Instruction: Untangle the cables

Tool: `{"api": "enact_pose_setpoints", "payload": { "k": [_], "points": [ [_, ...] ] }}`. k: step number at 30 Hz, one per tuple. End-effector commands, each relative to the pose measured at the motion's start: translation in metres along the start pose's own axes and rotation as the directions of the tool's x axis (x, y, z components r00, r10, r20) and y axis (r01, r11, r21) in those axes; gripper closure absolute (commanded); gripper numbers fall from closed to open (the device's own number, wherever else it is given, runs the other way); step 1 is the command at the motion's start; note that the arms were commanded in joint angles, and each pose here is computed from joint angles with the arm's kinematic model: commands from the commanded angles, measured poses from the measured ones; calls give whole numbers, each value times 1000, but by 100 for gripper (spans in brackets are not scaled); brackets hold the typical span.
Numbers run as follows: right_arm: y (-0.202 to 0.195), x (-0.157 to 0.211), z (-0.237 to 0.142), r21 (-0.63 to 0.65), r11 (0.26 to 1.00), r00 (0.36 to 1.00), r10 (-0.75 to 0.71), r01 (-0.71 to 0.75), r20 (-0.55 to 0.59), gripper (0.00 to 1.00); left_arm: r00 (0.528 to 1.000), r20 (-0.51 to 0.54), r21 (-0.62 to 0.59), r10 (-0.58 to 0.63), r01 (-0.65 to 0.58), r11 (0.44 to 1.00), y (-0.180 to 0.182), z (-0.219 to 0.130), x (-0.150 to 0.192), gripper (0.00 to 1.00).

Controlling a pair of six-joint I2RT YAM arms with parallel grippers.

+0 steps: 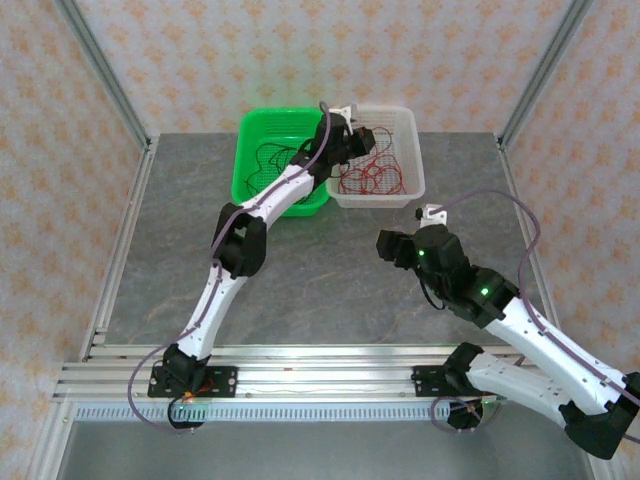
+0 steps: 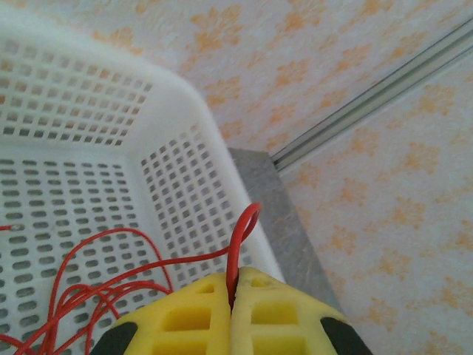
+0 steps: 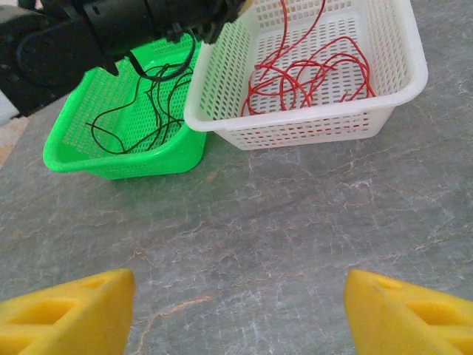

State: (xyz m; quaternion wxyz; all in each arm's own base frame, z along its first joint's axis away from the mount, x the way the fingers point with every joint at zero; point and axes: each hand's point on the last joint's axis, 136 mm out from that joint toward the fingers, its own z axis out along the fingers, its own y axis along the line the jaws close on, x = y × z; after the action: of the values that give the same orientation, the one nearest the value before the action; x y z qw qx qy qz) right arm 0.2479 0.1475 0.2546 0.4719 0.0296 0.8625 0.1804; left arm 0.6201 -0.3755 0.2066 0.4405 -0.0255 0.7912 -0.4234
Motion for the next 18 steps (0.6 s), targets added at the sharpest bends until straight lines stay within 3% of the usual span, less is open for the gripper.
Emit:
{"api": "enact_pose_setpoints", "payload": {
  "k": [1,8,15,18],
  "points": [
    [-7,2,0,26,1000,1000,15,-15,4,26,999,46,16,7,-7,1000,1,3,-7,100],
    [-6,2,0,26,999,1000,20,-20,3,26,1000,1,-29,2,-2,1000,30,17,19,99],
    [-6,1,1,26,999,1000,20,-20,1,26,1000,8,16,6,-6,1000,15,18,16,68],
    [-6,2,1,27,999,1000,24,-24,-1,26,999,31,38,19,-20,999,2,15,5,47]
  ]
}}
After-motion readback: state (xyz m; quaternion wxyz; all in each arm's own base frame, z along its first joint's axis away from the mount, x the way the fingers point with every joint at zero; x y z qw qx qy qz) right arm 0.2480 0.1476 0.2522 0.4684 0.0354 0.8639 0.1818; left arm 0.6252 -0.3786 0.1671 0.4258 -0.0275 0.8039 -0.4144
